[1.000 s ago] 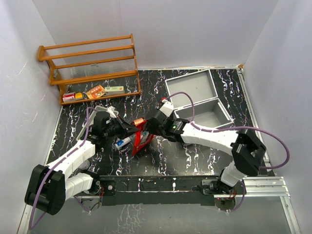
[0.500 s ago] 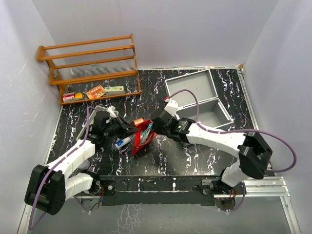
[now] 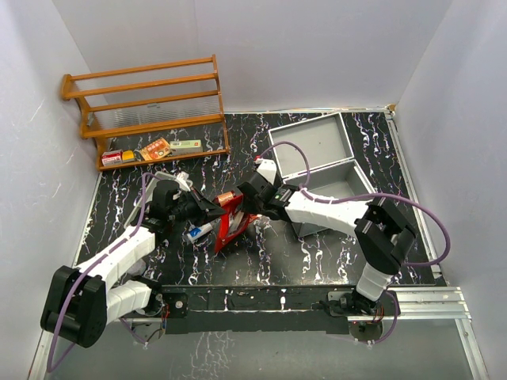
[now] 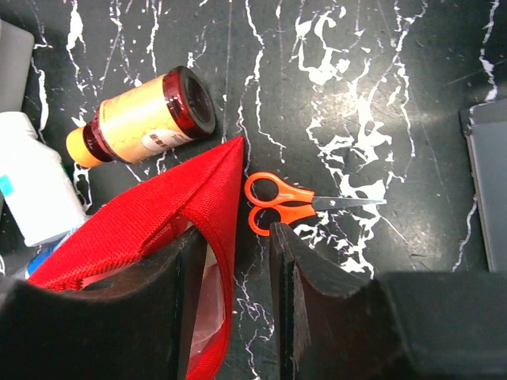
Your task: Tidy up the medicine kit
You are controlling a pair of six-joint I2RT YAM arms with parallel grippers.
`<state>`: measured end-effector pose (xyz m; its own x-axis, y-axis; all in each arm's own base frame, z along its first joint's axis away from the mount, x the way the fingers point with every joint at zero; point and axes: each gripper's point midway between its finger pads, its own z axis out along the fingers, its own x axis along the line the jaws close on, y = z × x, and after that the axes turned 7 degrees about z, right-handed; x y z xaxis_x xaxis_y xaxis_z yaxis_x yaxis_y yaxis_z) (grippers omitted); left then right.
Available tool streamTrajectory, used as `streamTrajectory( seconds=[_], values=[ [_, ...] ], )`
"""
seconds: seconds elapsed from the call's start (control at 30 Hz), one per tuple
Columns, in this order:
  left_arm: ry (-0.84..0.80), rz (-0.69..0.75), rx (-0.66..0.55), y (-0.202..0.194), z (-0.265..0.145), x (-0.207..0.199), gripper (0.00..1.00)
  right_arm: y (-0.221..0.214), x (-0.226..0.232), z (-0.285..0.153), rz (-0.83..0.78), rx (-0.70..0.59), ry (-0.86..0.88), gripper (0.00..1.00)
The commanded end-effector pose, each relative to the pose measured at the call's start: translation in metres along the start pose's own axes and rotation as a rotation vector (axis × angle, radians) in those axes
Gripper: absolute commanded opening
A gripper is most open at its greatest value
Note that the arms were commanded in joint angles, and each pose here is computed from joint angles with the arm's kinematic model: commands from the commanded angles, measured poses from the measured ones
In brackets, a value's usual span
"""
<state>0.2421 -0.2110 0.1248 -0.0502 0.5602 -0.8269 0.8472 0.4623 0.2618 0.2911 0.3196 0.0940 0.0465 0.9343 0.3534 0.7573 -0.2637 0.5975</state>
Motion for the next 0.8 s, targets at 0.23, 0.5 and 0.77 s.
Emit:
streamTrajectory(
  seconds=[0.23, 0.5, 0.77],
  values=[
    [-0.061, 0.054, 0.024, 0.003, -0.003, -0.021, 0.0, 0.026, 0.03, -0.021, 0.037, -0.03, 0.133, 0.36],
    [-0.066, 0.079, 0.031, 0.005, -0.004, -0.026, 0.0, -0.002, 0.008, -0.041, 0.032, 0.093, 0.113, 0.34],
    [-0.063, 0.085, 0.041, 0.004, -0.004, -0.026, 0.0, -0.021, 0.009, -0.039, 0.043, 0.176, 0.127, 0.2]
  ],
)
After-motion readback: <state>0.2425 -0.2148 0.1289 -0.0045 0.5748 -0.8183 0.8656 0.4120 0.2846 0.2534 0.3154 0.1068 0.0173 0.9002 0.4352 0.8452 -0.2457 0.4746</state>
